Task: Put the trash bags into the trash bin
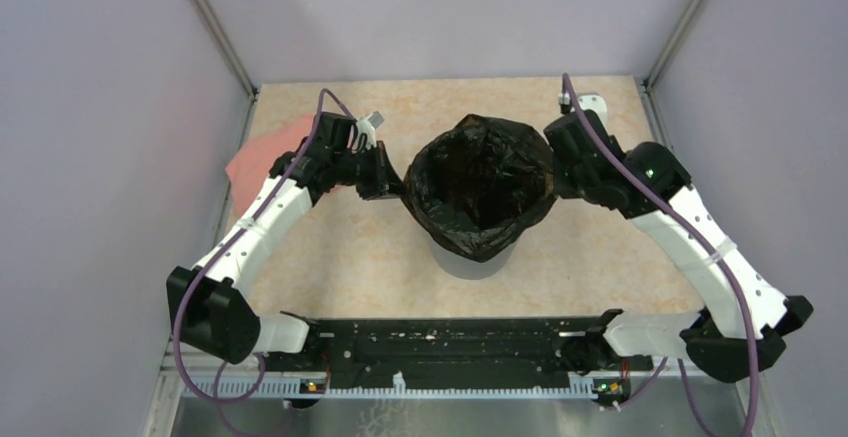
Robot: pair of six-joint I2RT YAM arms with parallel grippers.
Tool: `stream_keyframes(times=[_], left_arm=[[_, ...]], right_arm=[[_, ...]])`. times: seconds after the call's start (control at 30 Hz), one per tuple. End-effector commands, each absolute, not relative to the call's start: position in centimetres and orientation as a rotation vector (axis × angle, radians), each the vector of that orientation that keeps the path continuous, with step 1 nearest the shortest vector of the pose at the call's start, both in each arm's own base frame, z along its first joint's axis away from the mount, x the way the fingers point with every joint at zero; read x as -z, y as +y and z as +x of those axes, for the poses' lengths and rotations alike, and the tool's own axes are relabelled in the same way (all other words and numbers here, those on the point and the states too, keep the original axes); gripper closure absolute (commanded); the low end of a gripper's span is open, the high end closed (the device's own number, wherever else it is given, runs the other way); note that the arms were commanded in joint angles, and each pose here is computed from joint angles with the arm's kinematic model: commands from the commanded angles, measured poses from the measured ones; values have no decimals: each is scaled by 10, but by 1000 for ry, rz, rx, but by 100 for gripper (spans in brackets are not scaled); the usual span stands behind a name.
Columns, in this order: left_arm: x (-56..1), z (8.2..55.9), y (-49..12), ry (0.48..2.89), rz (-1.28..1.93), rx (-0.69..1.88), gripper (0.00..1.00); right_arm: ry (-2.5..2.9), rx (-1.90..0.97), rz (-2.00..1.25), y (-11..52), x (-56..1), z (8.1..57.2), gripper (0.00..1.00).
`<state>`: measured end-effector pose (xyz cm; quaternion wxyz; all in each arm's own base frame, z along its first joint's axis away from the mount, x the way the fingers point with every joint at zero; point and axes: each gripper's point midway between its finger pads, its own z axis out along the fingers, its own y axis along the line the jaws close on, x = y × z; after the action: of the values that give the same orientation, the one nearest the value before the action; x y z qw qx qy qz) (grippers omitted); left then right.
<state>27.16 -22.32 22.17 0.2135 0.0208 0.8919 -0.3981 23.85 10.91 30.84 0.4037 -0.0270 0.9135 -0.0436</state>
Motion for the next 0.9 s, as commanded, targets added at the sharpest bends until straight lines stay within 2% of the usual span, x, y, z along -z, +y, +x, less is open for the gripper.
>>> stream_keyframes(times=[0.0, 0.27, 0.87], left_arm=[[-232, 274, -227, 2416, 81, 1124, 100], [-223, 277, -225, 2424, 54, 1101, 100], [-195, 291, -223, 2493, -18, 1030, 100]], right_arm=[[2280, -70, 9, 116, -303, 235, 100], [2309, -172, 72, 119, -266, 228, 100], [2363, -160, 114, 107, -212, 222, 100]])
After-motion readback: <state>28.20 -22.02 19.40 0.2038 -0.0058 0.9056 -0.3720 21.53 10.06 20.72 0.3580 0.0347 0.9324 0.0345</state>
